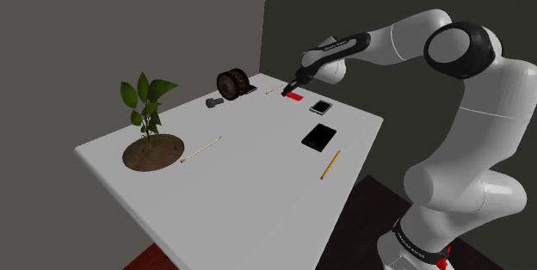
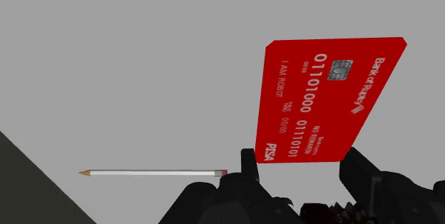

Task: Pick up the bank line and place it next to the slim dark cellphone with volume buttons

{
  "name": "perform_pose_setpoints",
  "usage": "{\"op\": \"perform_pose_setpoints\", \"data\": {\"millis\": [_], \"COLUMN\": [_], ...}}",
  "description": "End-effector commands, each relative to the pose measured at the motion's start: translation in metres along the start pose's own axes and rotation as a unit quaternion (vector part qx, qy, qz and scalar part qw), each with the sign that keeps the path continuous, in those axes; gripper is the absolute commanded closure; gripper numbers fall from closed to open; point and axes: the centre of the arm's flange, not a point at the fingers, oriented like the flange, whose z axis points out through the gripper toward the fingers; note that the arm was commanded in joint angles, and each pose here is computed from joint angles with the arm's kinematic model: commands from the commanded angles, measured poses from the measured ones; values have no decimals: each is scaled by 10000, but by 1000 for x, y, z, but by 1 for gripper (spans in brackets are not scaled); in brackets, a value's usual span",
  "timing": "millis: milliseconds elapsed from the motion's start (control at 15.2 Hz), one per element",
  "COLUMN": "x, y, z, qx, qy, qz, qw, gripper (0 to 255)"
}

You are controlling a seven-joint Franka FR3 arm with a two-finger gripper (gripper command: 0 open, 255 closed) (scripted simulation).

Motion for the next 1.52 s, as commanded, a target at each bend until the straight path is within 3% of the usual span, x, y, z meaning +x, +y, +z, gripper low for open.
{"op": "perform_pose_setpoints", "data": {"millis": [0, 792, 1452], "x": [0, 2, -28], "y": [26, 188, 187], "z": [-1, 1, 45], "qx": [3, 3, 3], "qy": [-1, -1, -1], "qz": [-7, -7, -7], "qw": [10000, 10000, 10000], "gripper": [255, 255, 255]}}
